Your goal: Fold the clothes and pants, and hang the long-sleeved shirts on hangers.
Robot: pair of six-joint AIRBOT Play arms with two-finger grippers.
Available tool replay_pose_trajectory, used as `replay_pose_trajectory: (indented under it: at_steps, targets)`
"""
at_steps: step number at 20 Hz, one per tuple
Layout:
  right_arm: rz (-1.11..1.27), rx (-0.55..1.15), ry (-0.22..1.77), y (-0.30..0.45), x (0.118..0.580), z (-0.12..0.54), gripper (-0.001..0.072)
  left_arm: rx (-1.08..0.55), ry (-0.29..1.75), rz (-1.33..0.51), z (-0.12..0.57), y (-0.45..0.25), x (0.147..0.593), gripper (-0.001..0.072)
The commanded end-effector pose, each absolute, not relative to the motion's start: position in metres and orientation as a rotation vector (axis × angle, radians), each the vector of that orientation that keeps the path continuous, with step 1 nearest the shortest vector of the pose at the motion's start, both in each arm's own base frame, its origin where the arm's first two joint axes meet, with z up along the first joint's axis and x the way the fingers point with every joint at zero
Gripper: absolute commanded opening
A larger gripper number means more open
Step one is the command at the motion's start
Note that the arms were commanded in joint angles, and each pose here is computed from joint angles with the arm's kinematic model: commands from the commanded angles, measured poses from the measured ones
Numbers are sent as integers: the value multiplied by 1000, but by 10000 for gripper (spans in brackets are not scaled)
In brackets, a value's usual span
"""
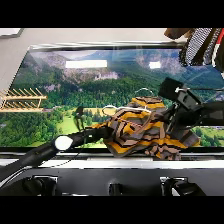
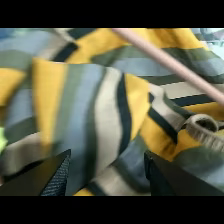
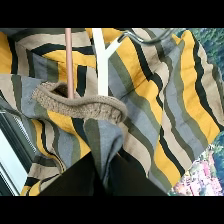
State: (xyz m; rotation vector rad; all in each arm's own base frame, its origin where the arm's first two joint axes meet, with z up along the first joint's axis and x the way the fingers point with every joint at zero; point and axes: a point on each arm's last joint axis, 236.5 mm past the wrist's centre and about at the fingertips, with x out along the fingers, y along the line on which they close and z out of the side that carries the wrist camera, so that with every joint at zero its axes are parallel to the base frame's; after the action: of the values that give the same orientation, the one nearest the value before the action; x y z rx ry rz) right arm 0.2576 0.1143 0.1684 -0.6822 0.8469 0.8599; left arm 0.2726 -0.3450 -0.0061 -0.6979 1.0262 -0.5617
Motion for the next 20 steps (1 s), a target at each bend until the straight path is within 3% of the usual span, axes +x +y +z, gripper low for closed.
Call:
replay_pose_trajectory:
  at_steps: [1,5,14,15,16,17,18,20]
  targets:
    - [839,-652,860,114,258,169,32,-709,1052,-555,-18,-387,285,546]
    - [831,-638,866,114,258,169,32,-640,1044,-572,-33,-399,298,546]
    - [830,-635,866,114,258,169,32,-247,1057,-733,-56,-387,273,545]
    - [830,-635,866,114,258,169,32,-239,1054,-730,-59,-387,274,519]
    - [829,-635,864,114,259,169,32,-236,1059,-727,-62,-386,274,379]
    - [828,-635,863,114,259,169,32,-233,1068,-722,-66,-385,274,134]
    - [828,-635,864,114,259,169,32,-231,1073,-716,-70,-385,275,29]
    - [829,-634,864,114,259,169,32,-231,1076,-704,-75,-383,278,27]
